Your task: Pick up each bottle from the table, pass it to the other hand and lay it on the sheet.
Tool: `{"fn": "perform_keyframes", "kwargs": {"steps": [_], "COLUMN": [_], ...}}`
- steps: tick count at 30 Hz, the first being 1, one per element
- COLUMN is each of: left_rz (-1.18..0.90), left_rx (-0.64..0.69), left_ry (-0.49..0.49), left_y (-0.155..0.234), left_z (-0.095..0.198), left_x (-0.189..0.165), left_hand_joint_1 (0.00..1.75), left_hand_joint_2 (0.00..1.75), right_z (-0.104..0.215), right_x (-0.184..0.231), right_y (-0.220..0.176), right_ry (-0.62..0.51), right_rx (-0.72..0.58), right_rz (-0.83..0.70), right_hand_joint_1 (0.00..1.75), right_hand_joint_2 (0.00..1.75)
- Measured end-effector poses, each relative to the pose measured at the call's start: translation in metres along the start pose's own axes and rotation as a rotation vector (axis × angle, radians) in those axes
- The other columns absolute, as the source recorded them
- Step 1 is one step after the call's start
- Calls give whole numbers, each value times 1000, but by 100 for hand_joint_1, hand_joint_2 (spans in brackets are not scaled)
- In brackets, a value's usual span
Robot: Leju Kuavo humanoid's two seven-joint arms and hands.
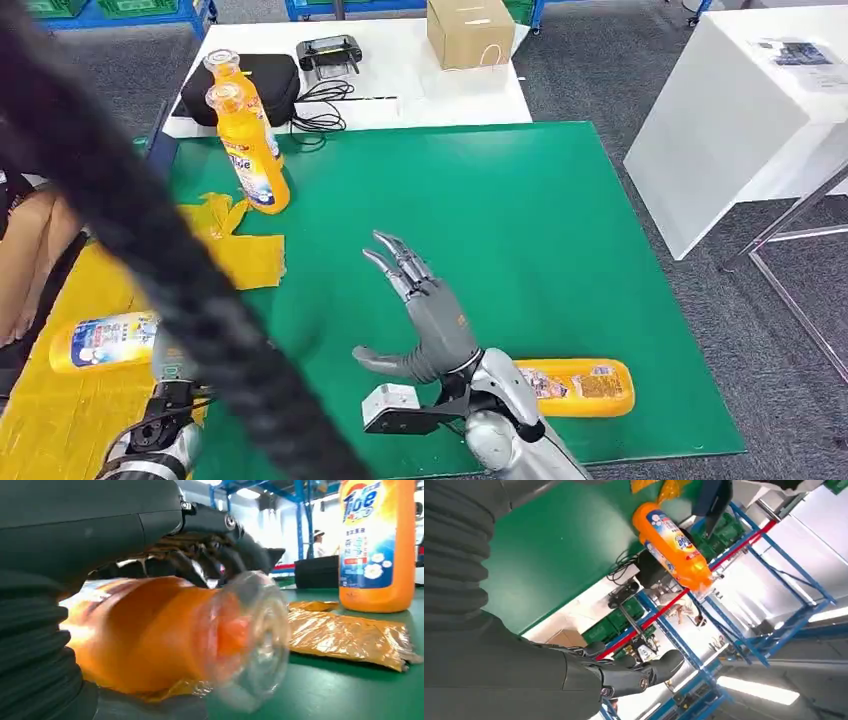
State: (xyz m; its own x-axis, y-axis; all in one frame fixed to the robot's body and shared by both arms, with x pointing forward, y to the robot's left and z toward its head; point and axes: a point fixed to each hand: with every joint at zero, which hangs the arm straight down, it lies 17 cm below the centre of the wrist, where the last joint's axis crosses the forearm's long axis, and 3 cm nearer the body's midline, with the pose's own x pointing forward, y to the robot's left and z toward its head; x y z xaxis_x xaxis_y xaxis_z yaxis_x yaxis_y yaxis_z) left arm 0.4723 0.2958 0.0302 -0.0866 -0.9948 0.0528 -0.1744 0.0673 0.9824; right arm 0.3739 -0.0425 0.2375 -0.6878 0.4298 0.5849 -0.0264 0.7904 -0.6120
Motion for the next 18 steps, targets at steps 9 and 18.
{"fn": "perform_keyframes", "kwargs": {"steps": [9,18], "left_rz": [12,131], "left_rx": [2,-8], "left_ry": [11,-5], "left_y": [0,-5], "left_z": [2,8], "left_x": [-1,5], "left_hand_joint_1": [0,0], "left_hand_joint_2": [175,175], "right_z": [0,4], "right_x": [-3,-8], "right_y": [1,9], "right_ry": [3,19], "right_rx": [7,53], "right_rz": [9,-14], "right_hand_joint_1": [0,0], "right_hand_joint_2": [175,175]}}
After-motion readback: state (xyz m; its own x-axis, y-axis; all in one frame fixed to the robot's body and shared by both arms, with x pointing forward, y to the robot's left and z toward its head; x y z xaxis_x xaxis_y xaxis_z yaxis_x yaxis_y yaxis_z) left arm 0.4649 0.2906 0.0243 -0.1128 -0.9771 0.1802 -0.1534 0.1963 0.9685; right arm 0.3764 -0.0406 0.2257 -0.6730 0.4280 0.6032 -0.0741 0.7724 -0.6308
